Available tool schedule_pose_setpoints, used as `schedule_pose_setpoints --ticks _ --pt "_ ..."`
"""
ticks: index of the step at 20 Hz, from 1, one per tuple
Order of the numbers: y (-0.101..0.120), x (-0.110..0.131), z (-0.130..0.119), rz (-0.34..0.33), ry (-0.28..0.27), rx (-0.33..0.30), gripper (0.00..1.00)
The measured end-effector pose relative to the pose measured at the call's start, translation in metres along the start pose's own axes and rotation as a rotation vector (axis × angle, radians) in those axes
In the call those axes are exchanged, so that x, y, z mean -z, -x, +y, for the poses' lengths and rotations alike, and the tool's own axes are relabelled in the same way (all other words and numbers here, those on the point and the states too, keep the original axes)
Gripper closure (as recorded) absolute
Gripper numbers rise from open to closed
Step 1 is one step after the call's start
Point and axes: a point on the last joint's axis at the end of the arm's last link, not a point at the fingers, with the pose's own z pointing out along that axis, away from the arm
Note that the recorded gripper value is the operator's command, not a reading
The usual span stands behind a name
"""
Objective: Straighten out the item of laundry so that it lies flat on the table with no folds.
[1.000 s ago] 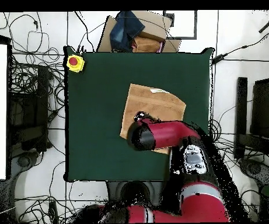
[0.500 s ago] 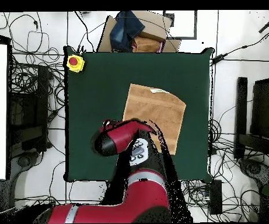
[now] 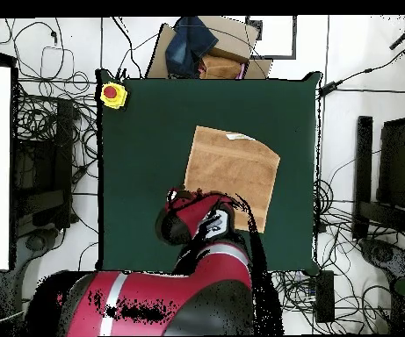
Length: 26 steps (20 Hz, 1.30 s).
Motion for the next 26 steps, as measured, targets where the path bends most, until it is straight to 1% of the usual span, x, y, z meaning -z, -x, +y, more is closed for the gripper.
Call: schedule_pose_setpoints --ticks 4,6,8,13,18,26 --pt "-0.002 -0.005 -0.022 -0.022 0.001 -0.015 0.0" --pt "-0.003 -0.004 -0.037 -0.022 -0.014 -0.024 0.0" --pt "-0.003 -0.003 -0.044 -0.02 -0.025 -0.029 0.0" --pt "-0.005 -0.003 -0.041 -0.019 -0.024 -0.021 0.0" --pt "-0.012 -0.006 -0.034 -0.01 -0.026 -0.003 0.0" --pt "-0.034 -0.027 -0.033 0.025 -0.071 0.034 0.0"
